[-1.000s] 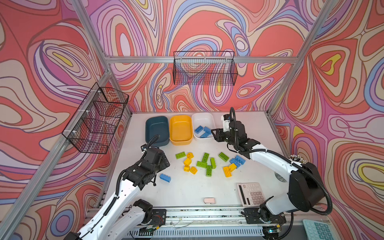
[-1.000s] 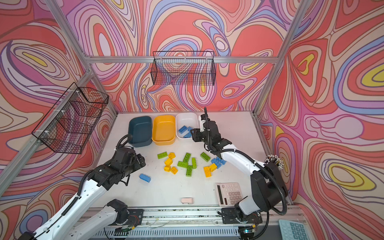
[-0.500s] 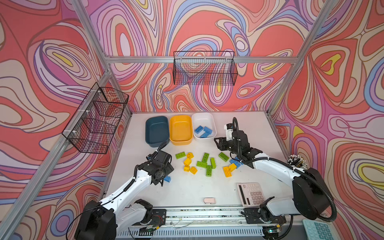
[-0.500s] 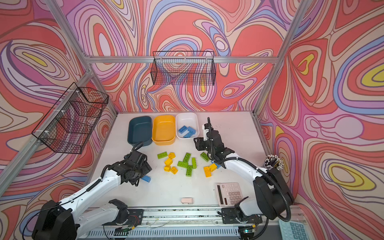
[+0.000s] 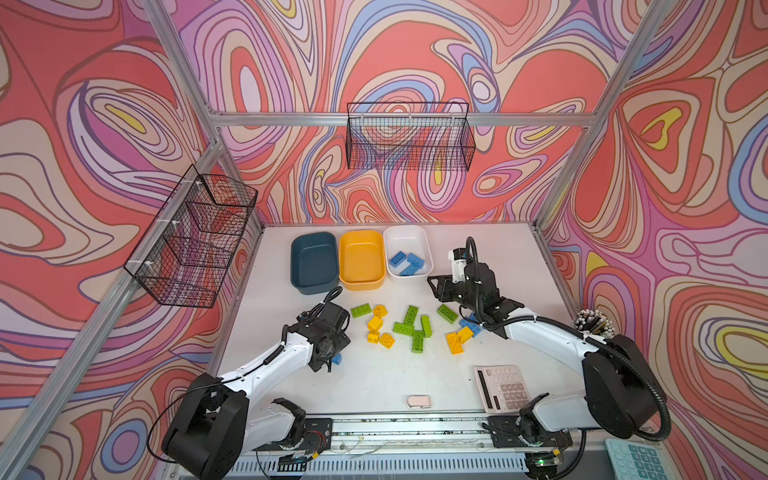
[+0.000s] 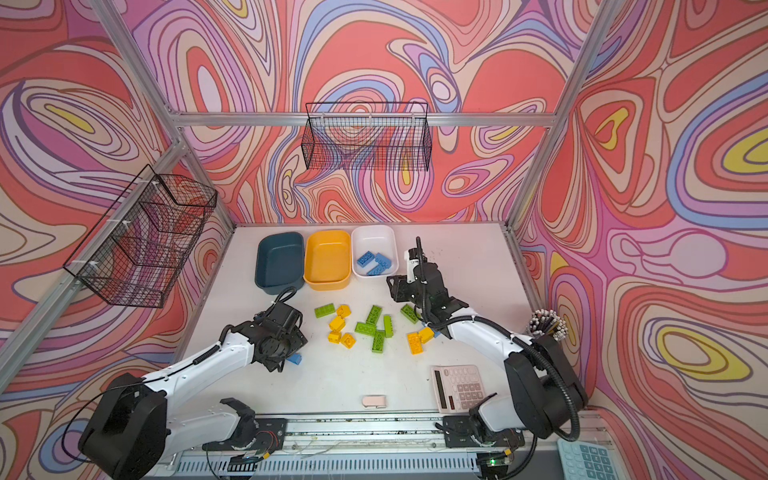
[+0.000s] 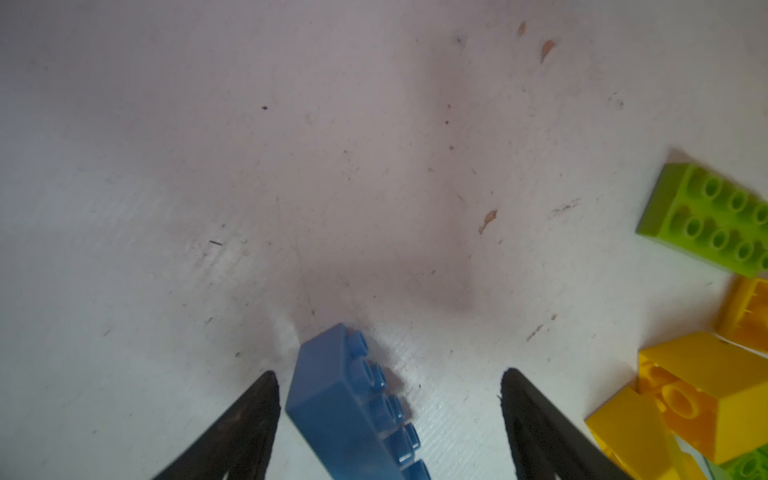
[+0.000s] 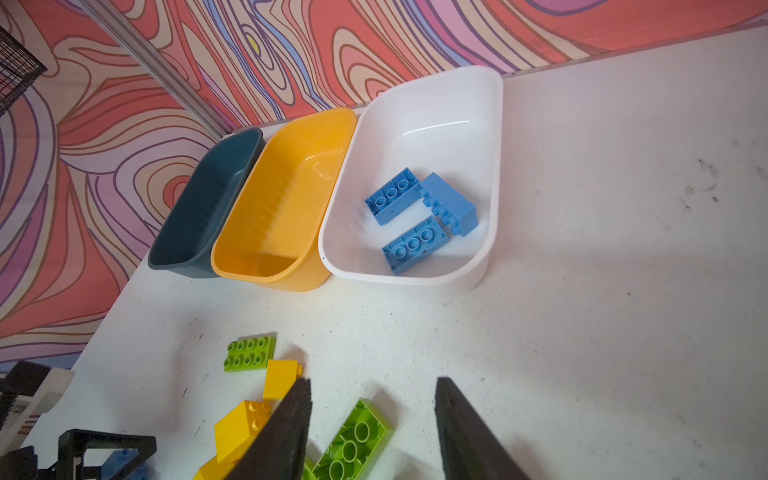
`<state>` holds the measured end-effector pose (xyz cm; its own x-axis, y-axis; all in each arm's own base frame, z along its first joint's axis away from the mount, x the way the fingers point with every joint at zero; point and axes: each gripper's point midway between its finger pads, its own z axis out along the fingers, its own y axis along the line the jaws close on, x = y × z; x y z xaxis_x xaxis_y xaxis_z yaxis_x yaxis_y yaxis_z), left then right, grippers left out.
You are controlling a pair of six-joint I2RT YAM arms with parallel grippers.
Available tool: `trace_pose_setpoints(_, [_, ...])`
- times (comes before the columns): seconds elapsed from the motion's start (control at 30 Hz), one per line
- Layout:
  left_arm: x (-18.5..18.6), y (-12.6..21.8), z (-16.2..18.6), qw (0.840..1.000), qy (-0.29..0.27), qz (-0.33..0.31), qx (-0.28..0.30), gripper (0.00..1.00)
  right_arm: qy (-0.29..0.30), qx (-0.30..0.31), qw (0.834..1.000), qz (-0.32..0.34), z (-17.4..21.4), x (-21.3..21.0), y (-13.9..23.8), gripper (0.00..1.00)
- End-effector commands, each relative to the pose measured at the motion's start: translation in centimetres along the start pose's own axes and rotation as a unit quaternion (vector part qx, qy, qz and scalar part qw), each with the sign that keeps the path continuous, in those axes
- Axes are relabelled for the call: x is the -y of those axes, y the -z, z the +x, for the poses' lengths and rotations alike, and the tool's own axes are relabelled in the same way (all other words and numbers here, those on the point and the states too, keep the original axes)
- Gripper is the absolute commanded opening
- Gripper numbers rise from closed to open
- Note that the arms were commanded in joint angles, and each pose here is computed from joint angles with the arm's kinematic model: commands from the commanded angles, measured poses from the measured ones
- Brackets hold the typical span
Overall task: Sort the legos into containers by color
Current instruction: 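Grasp the blue 1x4 brick with the left gripper while the right arm moves, then carry the blue 1x4 brick over the white tub and release it with the left gripper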
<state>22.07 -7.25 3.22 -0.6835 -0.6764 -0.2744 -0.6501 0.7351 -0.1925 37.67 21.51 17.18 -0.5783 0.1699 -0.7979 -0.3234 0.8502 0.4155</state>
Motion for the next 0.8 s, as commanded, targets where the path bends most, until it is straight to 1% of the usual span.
trace_pose_setpoints(0.0, [0.1, -0.4, -0.3, 1.0, 0.002, -0.003, 0.015, 0.74, -0.001, 0.002, 1.0, -0.003, 0.3, -0.1, -0.1, 0.51])
trace_pose_setpoints(0.13, [0.8, -0.6, -0.5, 1.0, -0.019, 0.001, 0.016, 0.58, 0.001, 0.0, 1.0, -0.003, 0.3, -0.1, 0.0, 0.51])
trace_pose_setpoints(0.33, [1.6, -1.3, -0.1, 0.999, -0.037, 0.006, 0.008, 0.41, 0.002, -0.005, 1.0, -0.002, 0.5, -0.1, 0.0, 0.51])
trace_pose_setpoints(0.43, [1.7, -1.3, 0.1, 0.999, -0.049, -0.001, 0.009, 0.36, 0.002, -0.005, 1.0, -0.005, 0.5, -0.3, 0.1, 0.51])
trace_pose_setpoints(0.63, [2.1, -0.1, -0.4, 0.997, -0.077, -0.011, 0.027, 0.25, 0.0, 0.001, 1.0, -0.008, 0.4, -0.3, 0.2, 0.51])
trace_pose_setpoints(0.77, [3.2, 1.2, -1.0, 0.994, -0.106, 0.002, 0.038, 0.13, -0.006, 0.002, 1.0, -0.02, 0.3, -0.7, 0.1, 0.5])
